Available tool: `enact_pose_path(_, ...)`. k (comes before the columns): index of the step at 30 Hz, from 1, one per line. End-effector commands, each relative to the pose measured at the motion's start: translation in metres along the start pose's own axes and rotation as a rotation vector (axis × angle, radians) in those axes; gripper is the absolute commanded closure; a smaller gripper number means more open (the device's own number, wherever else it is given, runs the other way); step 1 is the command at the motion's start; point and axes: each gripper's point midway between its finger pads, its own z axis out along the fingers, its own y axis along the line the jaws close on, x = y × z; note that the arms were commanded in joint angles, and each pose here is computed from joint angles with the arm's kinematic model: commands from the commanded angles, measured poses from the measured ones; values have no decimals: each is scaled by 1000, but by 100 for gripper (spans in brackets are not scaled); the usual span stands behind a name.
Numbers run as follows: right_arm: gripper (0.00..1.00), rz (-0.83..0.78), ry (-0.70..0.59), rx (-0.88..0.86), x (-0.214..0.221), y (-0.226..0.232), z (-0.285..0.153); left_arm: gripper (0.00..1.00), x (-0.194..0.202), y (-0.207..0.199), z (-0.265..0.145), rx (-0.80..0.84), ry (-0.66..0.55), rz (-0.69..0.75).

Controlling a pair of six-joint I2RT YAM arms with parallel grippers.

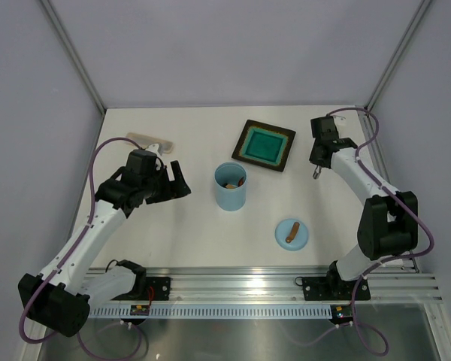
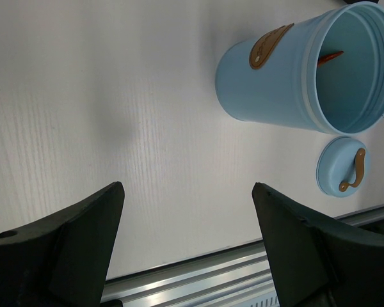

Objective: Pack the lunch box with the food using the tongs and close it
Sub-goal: Place the fake food in the packing box, then place the clamp at the center of the board.

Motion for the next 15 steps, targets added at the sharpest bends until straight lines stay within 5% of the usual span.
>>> enact_pose_path(1, 78, 77, -109, -17, -30, 15, 21, 14, -10, -3, -4, 12, -48, -3)
enact_pose_path(11, 59, 61, 8, -34, -11, 26, 77, 14, -18, 0, -10, -17, -69, 0)
enact_pose_path(15, 37, 74, 41, -54, -9, 24, 88, 14, -18, 0, -11, -13, -69, 3)
